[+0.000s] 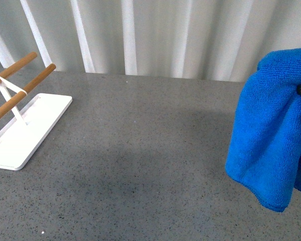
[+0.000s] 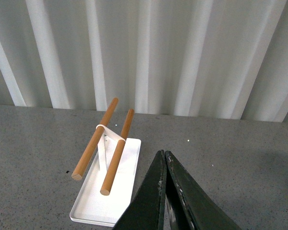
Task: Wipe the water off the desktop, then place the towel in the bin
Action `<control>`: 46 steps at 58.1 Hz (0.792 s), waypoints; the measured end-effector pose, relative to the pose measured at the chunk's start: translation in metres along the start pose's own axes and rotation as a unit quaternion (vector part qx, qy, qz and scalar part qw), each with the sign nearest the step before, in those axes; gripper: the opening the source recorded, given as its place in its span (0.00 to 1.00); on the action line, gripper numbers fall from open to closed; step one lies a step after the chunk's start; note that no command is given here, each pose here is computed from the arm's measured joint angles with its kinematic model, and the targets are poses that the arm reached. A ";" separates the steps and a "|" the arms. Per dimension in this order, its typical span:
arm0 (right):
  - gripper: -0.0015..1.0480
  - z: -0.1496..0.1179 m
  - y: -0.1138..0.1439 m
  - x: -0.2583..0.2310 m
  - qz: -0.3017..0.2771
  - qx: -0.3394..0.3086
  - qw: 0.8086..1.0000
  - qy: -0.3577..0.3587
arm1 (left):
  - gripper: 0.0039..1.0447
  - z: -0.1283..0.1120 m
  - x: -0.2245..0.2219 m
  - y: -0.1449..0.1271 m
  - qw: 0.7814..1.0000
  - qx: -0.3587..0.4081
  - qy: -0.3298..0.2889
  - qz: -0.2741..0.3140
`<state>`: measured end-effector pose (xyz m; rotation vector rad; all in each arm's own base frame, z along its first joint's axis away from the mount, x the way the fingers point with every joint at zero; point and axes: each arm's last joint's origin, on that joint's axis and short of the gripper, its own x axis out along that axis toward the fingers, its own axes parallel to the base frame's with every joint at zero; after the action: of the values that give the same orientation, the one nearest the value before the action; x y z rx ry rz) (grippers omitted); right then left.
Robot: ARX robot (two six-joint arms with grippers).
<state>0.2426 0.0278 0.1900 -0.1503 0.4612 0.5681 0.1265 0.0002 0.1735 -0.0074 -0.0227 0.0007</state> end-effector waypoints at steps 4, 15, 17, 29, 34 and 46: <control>0.05 0.000 0.000 0.000 -0.001 0.000 1.000 0.001 | 0.03 0.000 -0.003 0.000 1.000 0.000 0.000 0.000; 0.05 -0.001 -0.001 0.000 -0.002 -0.002 1.000 0.002 | 0.03 0.001 -0.008 0.000 1.000 0.000 -0.002 0.000; 0.05 -0.001 -0.001 0.000 -0.002 -0.001 1.000 0.003 | 0.03 0.001 -0.009 0.000 1.000 0.000 -0.002 0.000; 0.05 -0.002 -0.003 -0.001 -0.006 0.000 1.000 0.005 | 0.03 0.001 -0.014 0.000 1.000 0.000 -0.002 0.000; 0.05 -0.002 -0.003 -0.001 -0.008 0.001 1.000 0.007 | 0.03 0.001 -0.015 0.000 1.000 0.000 -0.002 0.000; 0.05 -0.004 -0.004 -0.001 -0.011 0.004 1.000 0.013 | 0.03 0.001 -0.019 0.000 1.000 0.000 -0.002 0.000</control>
<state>0.2428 0.0231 0.1871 -0.1545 0.4863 0.5425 0.1079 0.0002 0.1740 -0.0074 -0.0261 0.0007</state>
